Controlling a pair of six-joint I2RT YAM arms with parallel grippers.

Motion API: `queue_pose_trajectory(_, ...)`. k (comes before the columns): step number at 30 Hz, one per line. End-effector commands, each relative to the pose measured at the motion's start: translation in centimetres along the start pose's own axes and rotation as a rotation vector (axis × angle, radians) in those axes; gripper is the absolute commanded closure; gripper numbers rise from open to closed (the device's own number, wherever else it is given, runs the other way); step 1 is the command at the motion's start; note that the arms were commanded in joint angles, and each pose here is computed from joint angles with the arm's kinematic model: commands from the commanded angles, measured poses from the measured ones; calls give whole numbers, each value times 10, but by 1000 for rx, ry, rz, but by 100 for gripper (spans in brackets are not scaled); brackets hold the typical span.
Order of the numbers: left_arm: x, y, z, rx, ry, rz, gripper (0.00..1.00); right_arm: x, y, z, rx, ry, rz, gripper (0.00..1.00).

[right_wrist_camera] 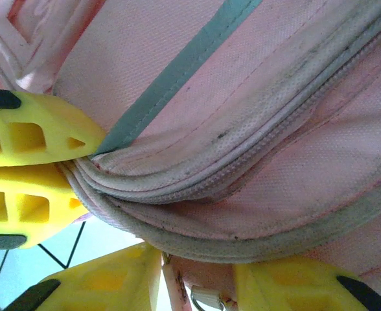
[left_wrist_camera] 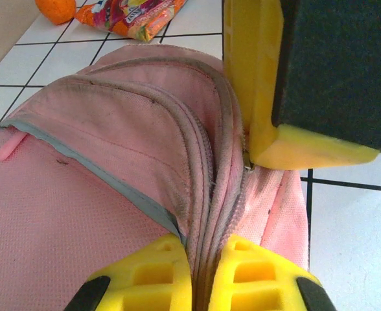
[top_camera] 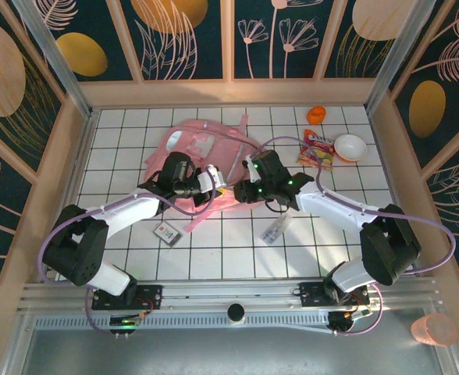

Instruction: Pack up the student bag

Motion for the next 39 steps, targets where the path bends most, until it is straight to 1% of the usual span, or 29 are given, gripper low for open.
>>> queue_pose_trajectory(1,5,-10,-43,-145,37,12,100,-16,6,13,42,-4,142,66)
queue_pose_trajectory(3,6,-10,-43,-144,36,8,100,-19,4,13,37,1,179,72)
queue_pose_trajectory(7,8,-10,-42,-136,35,-3,100,-24,-6,10,5,12,224,89)
queue_pose_trajectory(10,8,-10,-40,-130,33,-8,100,-26,-13,8,-15,22,245,97)
queue_pose_trajectory(12,8,-10,-38,-122,30,-12,100,-30,-18,7,-21,32,269,100)
queue_pose_trajectory(18,10,-13,-28,-91,17,-32,100,-55,-29,6,-14,72,314,100)
queue_pose_trajectory(21,11,-16,-21,-70,15,-43,100,-64,-33,3,-9,82,294,100)
queue_pose_trajectory(23,11,-18,-17,-56,13,-44,100,-61,-33,1,10,83,235,100)
queue_pose_trajectory(28,8,-19,-15,-51,12,-32,100,-55,-32,-2,55,72,190,100)
queue_pose_trajectory(31,7,-20,-20,-76,9,-22,100,-46,-24,-1,68,56,163,94)
queue_pose_trajectory(33,9,-20,-24,-93,9,-23,100,-40,-18,0,73,48,162,88)
queue_pose_trajectory(37,11,-21,-29,-105,15,-25,100,-33,-9,0,92,38,202,74)
queue_pose_trajectory(39,12,-22,-31,-108,18,-29,100,-32,-6,4,104,39,229,71)
Point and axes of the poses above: each hand's point on the last joint's axis, 136 mm out from that joint toward the fingers, its own y axis out along the fingers, its own x axis along the line the jaws close on, z = x × y, the point moved 4 cm from there along -y, back along the fingers
